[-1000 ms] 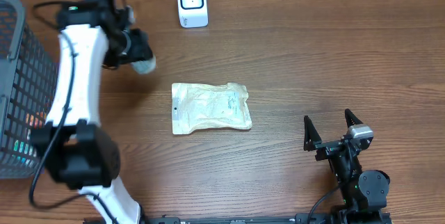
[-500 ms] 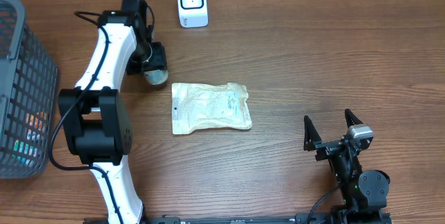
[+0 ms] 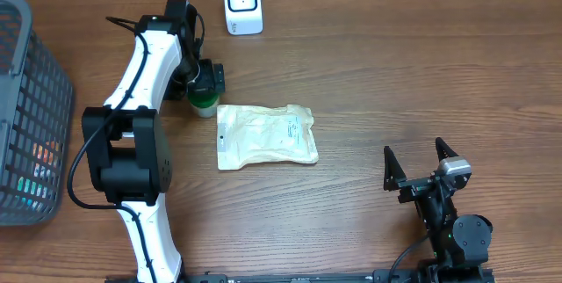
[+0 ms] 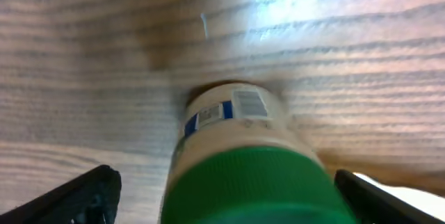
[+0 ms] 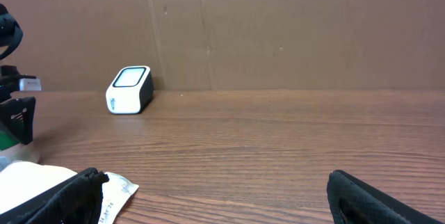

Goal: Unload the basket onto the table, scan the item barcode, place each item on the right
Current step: 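Carry the green-lidded jar out and set it left of the bag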

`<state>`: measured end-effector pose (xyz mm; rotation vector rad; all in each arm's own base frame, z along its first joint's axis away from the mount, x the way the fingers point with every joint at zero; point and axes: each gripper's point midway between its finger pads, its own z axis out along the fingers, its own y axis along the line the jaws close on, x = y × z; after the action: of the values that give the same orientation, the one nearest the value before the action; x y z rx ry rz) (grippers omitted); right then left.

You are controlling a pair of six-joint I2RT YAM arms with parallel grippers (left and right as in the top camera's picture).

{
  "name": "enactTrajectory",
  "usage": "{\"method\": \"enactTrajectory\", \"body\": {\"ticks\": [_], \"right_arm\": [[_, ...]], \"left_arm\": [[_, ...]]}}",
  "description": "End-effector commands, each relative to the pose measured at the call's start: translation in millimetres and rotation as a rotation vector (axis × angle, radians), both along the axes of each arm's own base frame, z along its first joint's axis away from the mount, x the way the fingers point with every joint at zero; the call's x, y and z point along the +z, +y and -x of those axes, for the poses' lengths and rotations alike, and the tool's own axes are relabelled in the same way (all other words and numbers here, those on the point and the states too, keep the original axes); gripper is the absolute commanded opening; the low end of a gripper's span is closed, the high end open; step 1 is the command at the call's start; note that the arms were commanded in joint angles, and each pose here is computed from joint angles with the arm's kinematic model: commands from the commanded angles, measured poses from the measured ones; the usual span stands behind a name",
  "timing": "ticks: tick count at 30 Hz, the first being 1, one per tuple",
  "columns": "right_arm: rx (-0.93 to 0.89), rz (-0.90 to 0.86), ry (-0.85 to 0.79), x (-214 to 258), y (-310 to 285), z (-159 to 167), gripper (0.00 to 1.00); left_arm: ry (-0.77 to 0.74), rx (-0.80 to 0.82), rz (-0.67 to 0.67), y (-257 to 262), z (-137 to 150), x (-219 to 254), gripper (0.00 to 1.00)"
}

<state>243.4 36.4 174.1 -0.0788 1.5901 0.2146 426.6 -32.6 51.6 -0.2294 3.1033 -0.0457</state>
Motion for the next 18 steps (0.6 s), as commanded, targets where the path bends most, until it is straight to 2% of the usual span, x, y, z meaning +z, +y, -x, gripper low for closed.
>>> {"method": "enactTrajectory", "body": {"ticks": [1, 5, 11, 14, 18], "right_arm": [[0.003, -0.006, -0.003, -2, 0, 0, 1.00], [0.003, -0.006, -0.003, -2, 0, 0, 1.00], [0.003, -0.006, -0.003, -2, 0, 0, 1.00], [0.003, -0.006, -0.003, -2, 0, 0, 1.00], [0.003, -0.006, -0.002, -2, 0, 0, 1.00]], "left_arm": [[0.010, 0.001, -0.007, -2, 2, 4, 0.99], [-0.048, 0.006, -0.003, -1, -6, 40, 0.99], [-0.288, 0.016, 0.014, 2, -15, 155, 1.00], [-0.431, 0.042, 0.010, 15, -3, 220, 1.00], [-0.570, 0.145, -0.047, 55, 26, 280, 0.99]]}}
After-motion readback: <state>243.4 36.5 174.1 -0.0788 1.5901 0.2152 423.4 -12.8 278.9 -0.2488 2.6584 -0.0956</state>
